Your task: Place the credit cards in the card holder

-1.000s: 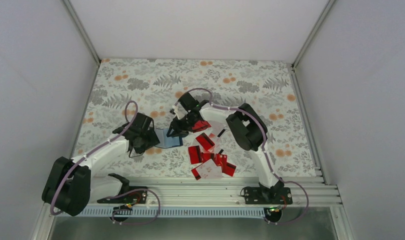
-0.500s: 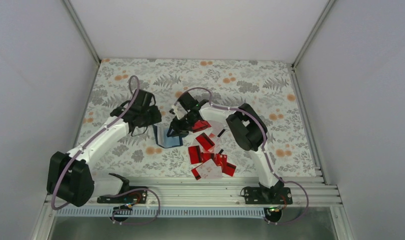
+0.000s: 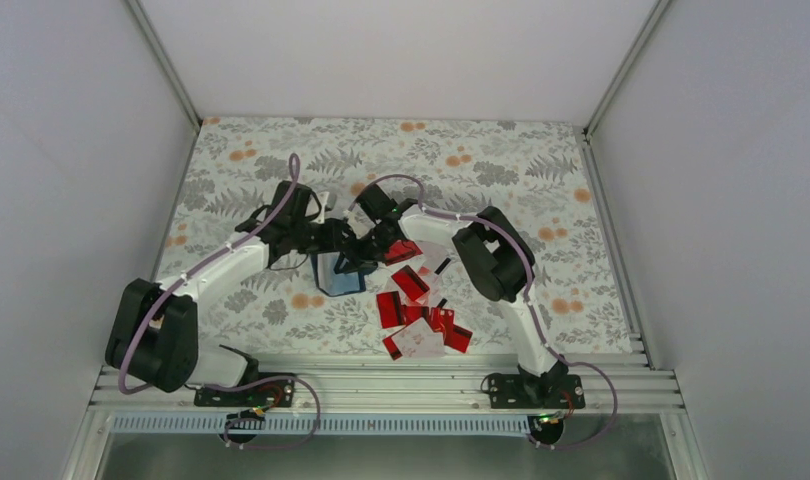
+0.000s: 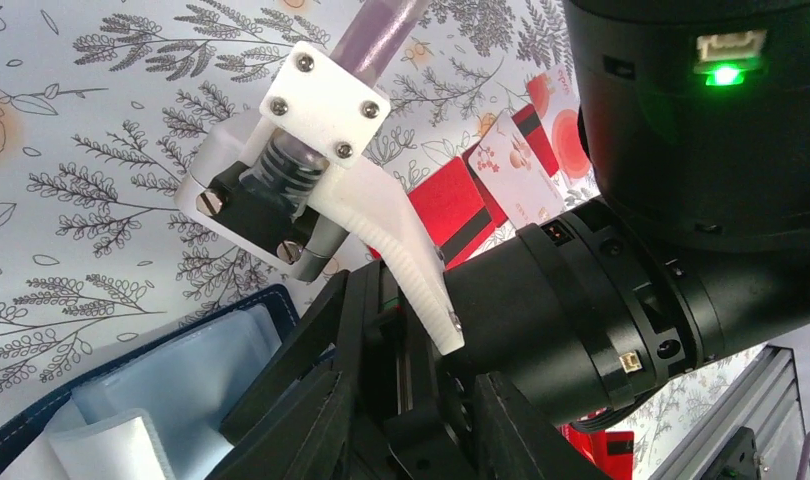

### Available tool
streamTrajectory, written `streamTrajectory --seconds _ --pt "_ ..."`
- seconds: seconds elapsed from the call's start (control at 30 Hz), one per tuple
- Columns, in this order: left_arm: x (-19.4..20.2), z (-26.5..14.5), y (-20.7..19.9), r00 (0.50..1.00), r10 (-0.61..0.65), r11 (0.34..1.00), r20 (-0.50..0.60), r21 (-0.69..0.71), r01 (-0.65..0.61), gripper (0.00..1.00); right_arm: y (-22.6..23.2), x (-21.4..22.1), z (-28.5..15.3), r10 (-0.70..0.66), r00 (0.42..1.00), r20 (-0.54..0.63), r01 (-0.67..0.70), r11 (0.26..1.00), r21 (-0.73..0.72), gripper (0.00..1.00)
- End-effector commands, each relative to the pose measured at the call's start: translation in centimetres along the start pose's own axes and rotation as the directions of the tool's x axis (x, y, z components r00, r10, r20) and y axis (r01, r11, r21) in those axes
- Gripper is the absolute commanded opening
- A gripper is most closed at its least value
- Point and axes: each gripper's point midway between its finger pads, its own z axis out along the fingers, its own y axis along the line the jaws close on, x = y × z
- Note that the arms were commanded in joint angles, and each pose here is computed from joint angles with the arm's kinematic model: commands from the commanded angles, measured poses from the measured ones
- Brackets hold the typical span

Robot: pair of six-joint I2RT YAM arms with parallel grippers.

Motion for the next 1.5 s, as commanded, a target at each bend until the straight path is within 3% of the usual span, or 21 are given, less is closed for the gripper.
streamTrajectory --seconds 0.0,0.2,0.47,0.6,0.73,0.93,1.17,1.3,1.47 --pt "4.1 1.5 3.7 0.991 -0.009 0.994 -0.132 -0.111 -0.006 0.3 -3.9 0.9 1.0 0.03 0.999 -0.015 -0.027 0.99 0.139 0.29" --pt "6.5 0.5 6.9 0.989 -0.062 0.971 -0.136 -0.235 0.029 0.28 -4.3 0.8 0.7 0.031 0.999 -0.015 -0.028 0.989 0.145 0.29" --pt "7.1 -0.4 6.6 0.99 -0.109 0.973 -0.085 -0.212 0.089 0.29 -4.5 1.0 0.7 0.023 0.999 -0.027 -0.019 0.989 0.148 0.29" --pt "6.5 -1.3 5.1 0.994 -0.108 0.985 -0.028 -0.137 0.104 0.34 -4.6 1.1 0.7 0.022 0.999 -0.032 -0.017 0.989 0.147 0.3" --pt "7.1 -2.1 5.3 0.988 -0.157 0.976 0.0 -0.15 0.155 0.38 -4.7 1.2 0.8 0.017 0.999 -0.037 -0.012 0.99 0.143 0.3" --pt "6.5 -4.2 4.6 0.984 -0.158 0.976 0.083 -0.139 0.168 0.59 -4.2 1.1 0.7 -0.006 0.999 -0.037 0.011 0.993 0.114 0.33" --pt "5.6 -3.3 0.5 0.998 -0.016 0.999 0.055 0.038 0.013 0.54 -3.7 0.7 0.6 -0.034 0.998 -0.046 0.038 0.995 0.092 0.34" --pt "6.6 -1.5 0.0 0.999 0.041 0.997 -0.012 0.062 -0.04 0.47 -3.8 0.5 0.4 -0.034 0.998 -0.044 0.037 0.996 0.079 0.34" --pt "6.5 -0.3 -0.9 0.997 0.073 0.993 -0.022 0.095 -0.071 0.46 -3.8 0.5 -0.1 -0.028 0.999 -0.04 0.029 0.999 0.046 0.32"
